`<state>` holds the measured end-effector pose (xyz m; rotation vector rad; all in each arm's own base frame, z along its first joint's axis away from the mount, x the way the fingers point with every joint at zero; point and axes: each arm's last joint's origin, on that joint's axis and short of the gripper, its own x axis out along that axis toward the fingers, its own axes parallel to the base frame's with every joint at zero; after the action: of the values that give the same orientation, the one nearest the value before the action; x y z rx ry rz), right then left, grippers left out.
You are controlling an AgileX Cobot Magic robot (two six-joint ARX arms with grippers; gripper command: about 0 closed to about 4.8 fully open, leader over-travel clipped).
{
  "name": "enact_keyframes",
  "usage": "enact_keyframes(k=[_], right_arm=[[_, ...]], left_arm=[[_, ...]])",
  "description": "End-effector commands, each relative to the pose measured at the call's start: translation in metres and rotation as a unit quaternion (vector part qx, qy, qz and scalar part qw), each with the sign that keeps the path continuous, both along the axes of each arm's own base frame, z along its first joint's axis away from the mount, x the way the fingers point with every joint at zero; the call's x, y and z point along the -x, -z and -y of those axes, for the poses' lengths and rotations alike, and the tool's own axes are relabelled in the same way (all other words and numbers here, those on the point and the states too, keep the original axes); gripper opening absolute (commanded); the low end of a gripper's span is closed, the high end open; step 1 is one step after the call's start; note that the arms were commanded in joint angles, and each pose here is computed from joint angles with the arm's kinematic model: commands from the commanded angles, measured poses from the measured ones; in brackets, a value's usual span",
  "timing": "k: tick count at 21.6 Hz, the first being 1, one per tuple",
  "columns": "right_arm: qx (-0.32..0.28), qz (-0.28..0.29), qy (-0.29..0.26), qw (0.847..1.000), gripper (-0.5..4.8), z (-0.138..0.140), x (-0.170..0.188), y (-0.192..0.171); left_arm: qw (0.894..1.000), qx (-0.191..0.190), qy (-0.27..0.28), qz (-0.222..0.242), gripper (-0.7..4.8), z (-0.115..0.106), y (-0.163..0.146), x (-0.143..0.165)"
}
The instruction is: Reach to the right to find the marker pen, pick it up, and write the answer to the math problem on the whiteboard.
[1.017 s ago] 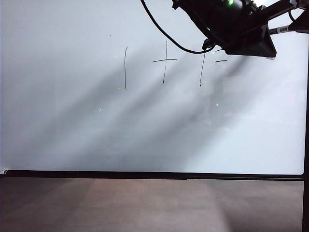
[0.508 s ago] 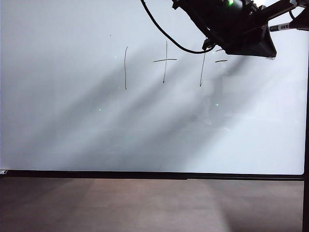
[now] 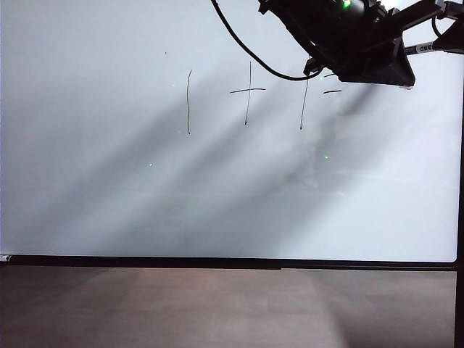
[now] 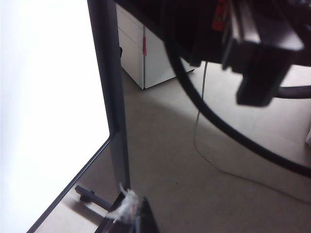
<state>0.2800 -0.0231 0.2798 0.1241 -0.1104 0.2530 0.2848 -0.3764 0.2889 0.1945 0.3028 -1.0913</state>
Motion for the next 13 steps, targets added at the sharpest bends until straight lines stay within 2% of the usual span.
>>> enact_keyframes(k=[1,13], right_arm=[[0.003,0.016,-0.004,1.0,-0.04,-0.0009,0.0008,-0.005],[0.002,0.008,-0.007,1.0,-0.04,-0.0007,-0.0022,-0.0005]], left_arm=[[1.0,0.007,0.002,0.005,-0.05,0.0005,-0.0043,0.001],[1.0,0.007,0.002,0.005,-0.05,0.0005,-0.0041,0.001]])
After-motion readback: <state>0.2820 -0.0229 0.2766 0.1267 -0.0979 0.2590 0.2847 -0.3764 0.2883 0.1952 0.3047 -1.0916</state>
